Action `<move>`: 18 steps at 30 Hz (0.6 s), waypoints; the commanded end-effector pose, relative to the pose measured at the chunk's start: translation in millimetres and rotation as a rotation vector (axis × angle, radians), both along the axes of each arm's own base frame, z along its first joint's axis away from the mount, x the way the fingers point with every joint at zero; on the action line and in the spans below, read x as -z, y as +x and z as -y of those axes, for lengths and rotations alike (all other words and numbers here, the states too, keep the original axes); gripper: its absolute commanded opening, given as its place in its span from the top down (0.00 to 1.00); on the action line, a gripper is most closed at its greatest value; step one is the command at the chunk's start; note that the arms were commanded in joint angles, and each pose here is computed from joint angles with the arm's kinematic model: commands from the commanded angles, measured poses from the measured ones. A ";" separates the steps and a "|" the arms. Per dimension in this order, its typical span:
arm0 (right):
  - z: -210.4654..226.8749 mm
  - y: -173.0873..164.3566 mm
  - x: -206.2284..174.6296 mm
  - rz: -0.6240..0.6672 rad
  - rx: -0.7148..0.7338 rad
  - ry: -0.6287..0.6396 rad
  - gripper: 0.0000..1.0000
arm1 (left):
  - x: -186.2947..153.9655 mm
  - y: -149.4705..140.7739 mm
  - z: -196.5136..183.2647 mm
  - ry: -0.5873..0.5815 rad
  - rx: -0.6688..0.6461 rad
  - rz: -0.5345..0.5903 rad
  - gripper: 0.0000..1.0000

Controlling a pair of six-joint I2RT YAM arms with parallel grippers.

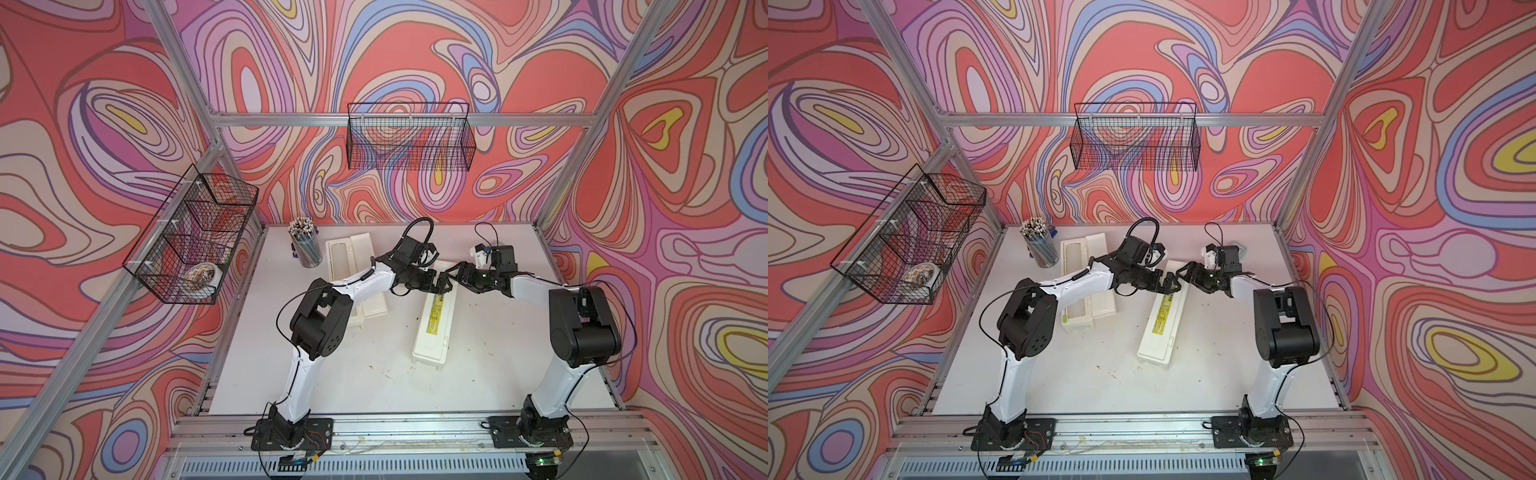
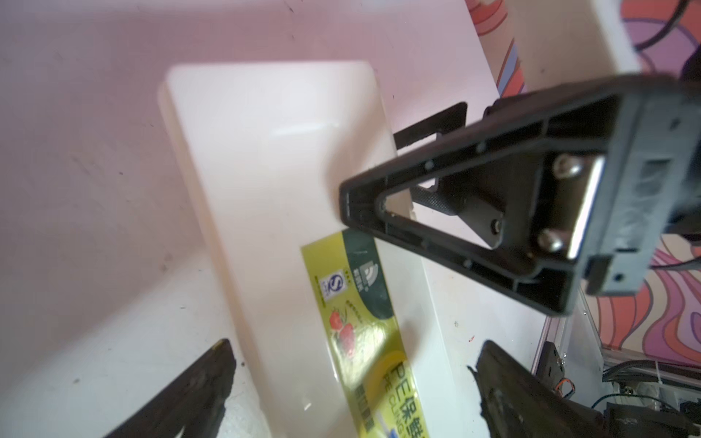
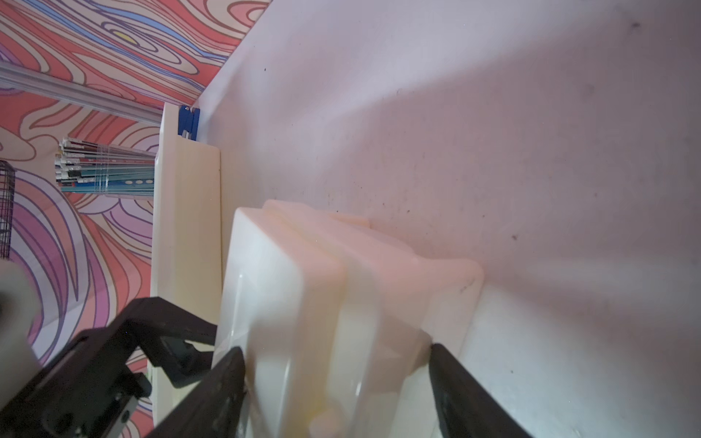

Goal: Put plastic wrap rolls into dispensers
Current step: Close the lid on the plastic wrap cutting box, then adjust the plastic wrap cutting box at the center of the board.

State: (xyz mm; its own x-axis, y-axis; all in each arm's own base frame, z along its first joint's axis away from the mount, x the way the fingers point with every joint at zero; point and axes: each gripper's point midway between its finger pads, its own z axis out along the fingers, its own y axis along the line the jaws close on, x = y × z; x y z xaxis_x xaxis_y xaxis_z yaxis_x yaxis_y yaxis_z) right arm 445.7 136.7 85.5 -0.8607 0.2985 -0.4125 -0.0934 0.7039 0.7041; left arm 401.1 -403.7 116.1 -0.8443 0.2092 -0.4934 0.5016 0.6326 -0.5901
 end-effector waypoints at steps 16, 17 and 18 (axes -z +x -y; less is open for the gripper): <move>1.0 -9.7 80.0 -0.278 -0.106 -0.103 0.44 | 43.8 35.7 -24.7 -0.007 -0.176 -0.131 0.19; 0.4 -7.4 82.0 -0.290 -0.109 -0.103 0.47 | 47.2 33.7 -25.1 -0.011 -0.180 -0.146 0.20; 0.2 -5.1 83.9 -0.297 -0.112 -0.101 0.48 | 49.1 33.1 -26.0 -0.014 -0.185 -0.152 0.20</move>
